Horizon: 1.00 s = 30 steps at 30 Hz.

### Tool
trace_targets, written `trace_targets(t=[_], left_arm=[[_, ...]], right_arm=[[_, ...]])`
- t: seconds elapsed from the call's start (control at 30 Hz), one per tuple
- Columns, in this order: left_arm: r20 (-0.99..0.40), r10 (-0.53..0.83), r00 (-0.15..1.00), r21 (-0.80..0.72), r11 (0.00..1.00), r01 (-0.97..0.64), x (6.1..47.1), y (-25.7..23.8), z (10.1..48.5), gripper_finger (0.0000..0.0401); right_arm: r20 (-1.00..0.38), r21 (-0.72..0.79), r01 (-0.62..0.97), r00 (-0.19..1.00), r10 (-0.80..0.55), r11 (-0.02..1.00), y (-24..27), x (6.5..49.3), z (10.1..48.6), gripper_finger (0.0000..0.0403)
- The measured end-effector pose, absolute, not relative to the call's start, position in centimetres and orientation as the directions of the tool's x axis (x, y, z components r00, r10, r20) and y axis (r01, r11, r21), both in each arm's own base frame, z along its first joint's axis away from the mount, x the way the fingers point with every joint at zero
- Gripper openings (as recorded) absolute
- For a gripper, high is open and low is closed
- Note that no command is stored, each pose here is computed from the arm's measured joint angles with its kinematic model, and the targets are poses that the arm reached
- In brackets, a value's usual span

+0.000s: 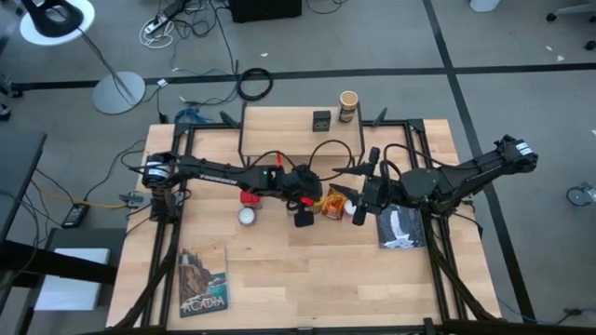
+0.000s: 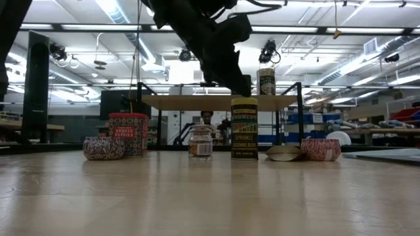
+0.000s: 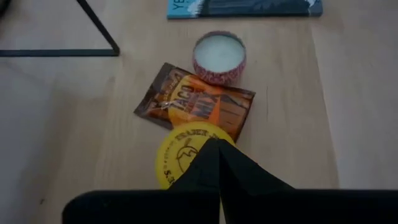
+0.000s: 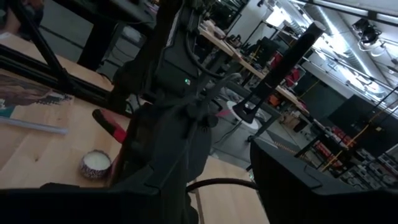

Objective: Shelf spices
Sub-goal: Remove the yellow seasoning bottle from the shelf, then remove the black seasoning can from the shelf

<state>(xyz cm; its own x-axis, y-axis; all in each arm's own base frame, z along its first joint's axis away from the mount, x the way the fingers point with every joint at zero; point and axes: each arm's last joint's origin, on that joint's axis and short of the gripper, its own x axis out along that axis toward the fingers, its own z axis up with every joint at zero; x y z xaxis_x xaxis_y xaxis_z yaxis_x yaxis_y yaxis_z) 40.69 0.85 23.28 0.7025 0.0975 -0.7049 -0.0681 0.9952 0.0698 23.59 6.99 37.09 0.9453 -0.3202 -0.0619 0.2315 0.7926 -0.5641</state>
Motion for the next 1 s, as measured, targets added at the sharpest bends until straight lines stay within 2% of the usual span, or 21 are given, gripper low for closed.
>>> trace_targets(t=[0.3, 0.47, 0.57, 0.7, 0.8, 1.0], left_arm=[[-0.492, 0.222, 0.842, 0.202, 0.970, -0.138, 38.2, 0.8, 32.8, 0.0000], [-0.323, 0.292, 0.900, 0.251, 0.943, -0.217, 34.1, 1.0, 38.8, 0.0000], [-0.269, 0.345, 0.899, 0.269, 0.923, -0.274, 30.9, 1.1, 41.4, 0.0000], [-0.248, 0.369, 0.896, 0.270, 0.914, -0.302, 26.8, 1.2, 43.7, 0.0001], [-0.286, 0.398, 0.872, 0.271, 0.906, -0.325, 24.4, 1.2, 44.2, 0.0009], [-0.420, 0.581, 0.697, 0.372, 0.811, -0.452, 22.2, 1.8, 42.7, 0.0075]], right_arm=[[-0.056, -0.560, 0.235, 0.946, -0.320, 0.795, 7.0, 23.6, 37.2, 0.0173], [-0.059, -0.559, 0.234, 0.946, -0.320, 0.795, 7.0, 23.6, 37.1, 0.0173], [-0.061, -0.548, 0.236, 0.946, -0.320, 0.803, 7.0, 23.6, 37.1, 0.0173], [-0.070, -0.519, 0.241, 0.944, -0.321, 0.820, 7.0, 23.6, 37.0, 0.0173], [-0.073, -0.496, 0.257, 0.940, -0.334, 0.830, 6.6, 23.7, 36.9, 0.0173], [-0.096, -0.488, 0.311, 0.910, -0.404, 0.816, 4.9, 24.1, 36.6, 0.0173]])
